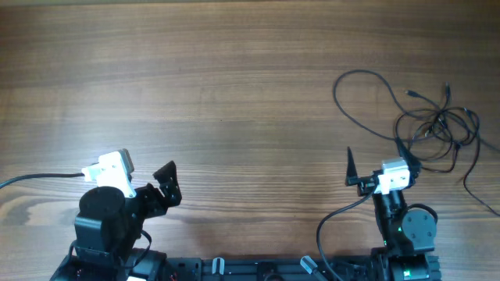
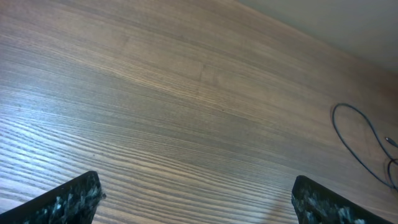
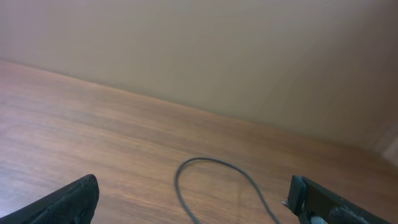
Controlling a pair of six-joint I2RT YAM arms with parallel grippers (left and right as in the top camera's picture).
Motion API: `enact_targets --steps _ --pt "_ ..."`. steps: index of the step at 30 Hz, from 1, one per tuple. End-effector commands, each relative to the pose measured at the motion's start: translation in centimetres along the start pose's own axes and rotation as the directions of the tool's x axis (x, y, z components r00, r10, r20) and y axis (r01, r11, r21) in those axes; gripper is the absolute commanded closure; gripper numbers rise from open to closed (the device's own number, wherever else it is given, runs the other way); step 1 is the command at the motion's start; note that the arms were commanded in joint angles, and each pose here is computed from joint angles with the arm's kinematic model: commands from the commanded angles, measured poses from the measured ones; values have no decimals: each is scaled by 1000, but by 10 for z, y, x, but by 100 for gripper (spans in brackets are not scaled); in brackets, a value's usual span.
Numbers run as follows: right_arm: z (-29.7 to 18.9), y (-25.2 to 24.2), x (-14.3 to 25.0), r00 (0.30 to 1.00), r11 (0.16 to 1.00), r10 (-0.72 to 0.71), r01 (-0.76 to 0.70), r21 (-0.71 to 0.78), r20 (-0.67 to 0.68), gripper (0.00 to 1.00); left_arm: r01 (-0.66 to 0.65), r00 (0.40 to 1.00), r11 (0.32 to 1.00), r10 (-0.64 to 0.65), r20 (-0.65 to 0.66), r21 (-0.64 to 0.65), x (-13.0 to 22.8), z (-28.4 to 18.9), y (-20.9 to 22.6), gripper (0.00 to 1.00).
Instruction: Untangle cables
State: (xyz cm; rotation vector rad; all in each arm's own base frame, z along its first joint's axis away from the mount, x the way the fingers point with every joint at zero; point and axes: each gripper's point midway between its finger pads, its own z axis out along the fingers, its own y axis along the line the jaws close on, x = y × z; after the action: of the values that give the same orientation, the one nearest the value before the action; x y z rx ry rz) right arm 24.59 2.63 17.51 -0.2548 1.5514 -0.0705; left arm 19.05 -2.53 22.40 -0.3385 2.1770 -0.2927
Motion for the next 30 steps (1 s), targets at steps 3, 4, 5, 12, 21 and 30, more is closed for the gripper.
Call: enact_targets --steps 3,4,5,12,21,30 --pt "-1 -13 2 996 994 90 -89 58 0 0 8 1000 1000 -8 4 -8 0 1 2 0" --pt "-1 -15 2 993 990 119 -119 71 1 0 8 1000 1000 -8 4 -8 0 1 2 0" --pt "-1 -19 2 988 984 153 -153 89 4 1 8 1000 1000 -8 4 -8 0 1 2 0" --pt "-3 -30 3 966 955 256 -257 152 24 0 8 1000 1000 -8 4 -8 0 1 2 0" --pt "-3 -30 3 966 955 256 -256 152 24 0 8 1000 1000 -8 4 -8 0 1 2 0" --pt "-3 -30 3 966 955 256 -256 152 24 0 8 1000 1000 -8 4 -8 0 1 2 0"
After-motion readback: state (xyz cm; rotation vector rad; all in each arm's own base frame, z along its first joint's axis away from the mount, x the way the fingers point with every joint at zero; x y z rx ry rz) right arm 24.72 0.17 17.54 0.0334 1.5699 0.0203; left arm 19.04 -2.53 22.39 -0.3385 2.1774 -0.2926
